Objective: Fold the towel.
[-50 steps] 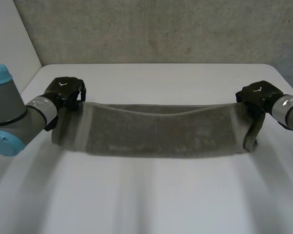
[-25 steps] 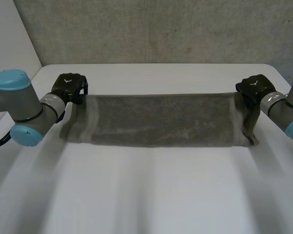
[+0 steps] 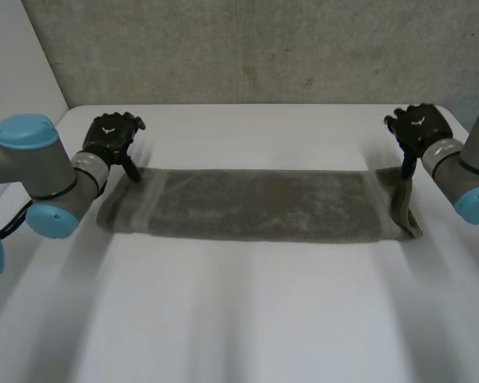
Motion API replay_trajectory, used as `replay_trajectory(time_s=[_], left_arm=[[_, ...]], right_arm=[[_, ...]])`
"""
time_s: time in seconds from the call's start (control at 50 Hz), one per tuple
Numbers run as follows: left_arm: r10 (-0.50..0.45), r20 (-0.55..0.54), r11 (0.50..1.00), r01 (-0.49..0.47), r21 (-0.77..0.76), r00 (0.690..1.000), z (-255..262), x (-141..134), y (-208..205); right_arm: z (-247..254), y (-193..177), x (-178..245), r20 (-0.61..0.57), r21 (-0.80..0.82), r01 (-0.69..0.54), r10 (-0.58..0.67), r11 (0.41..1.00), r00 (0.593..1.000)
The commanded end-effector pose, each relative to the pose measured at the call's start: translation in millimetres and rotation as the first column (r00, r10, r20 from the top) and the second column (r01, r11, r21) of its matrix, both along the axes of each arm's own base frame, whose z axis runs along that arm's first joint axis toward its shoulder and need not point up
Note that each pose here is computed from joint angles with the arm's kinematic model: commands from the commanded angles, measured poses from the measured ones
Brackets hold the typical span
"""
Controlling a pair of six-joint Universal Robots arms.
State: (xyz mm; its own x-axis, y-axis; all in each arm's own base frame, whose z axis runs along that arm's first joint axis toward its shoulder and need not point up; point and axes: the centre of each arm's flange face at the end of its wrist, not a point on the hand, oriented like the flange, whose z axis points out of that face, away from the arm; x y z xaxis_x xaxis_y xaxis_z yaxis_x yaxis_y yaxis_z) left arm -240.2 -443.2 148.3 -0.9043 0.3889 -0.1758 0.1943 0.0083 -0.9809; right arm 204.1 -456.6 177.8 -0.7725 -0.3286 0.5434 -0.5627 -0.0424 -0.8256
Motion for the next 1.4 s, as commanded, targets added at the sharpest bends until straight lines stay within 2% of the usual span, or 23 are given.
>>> replay_trajectory(time_s=[0.02,0.12,0.2,0.38,0.52,0.72,0.88,1.16,1.4], left_arm=[[0.043,-0.016,0.999,-0.043,-0.028,0.999,36.7,8.0,18.8],[0.049,-0.071,0.999,-0.05,-0.01,0.996,62.3,13.5,47.6],[0.055,-0.15,0.998,-0.049,0.042,0.987,75.1,19.6,82.6],[0.052,-0.274,0.99,-0.015,0.137,0.96,52.4,17.0,132.2],[0.061,-0.262,0.986,-0.016,0.168,0.963,31.0,18.0,141.4],[0.073,-0.264,0.983,-0.024,0.184,0.962,25.0,19.5,139.8],[0.089,-0.263,0.979,-0.035,0.202,0.961,20.4,24.1,141.6],[0.091,-0.262,0.978,-0.037,0.205,0.961,18.6,25.3,142.6],[0.092,-0.261,0.977,-0.037,0.209,0.961,17.0,25.2,142.6]], right_arm=[[42.5,22.8,-2.9,0.122,-0.012,0.013,-0.011,1.0,0.992],[65.8,65.3,-9.7,0.152,0.017,0.007,-0.01,1.0,0.988],[65.9,87.3,-10.6,0.146,0.047,-0.01,0.003,0.999,0.989],[16.0,119.1,-13.2,0.116,0.226,-0.019,-0.008,0.974,0.993],[-22.5,118.2,-16.2,0.081,0.297,-0.015,-0.01,0.955,0.997],[-42.5,100.1,-29.3,0.075,0.196,0.011,-0.027,0.981,0.997],[-62.5,96.7,-31.5,-0.004,0.189,0.007,-0.006,0.982,1.0],[-74.9,92.9,-35.1,-0.025,0.208,0.013,-0.008,0.978,1.0],[-68.6,77.5,-62.4,-0.045,0.179,0.081,-0.074,0.981,0.996]])
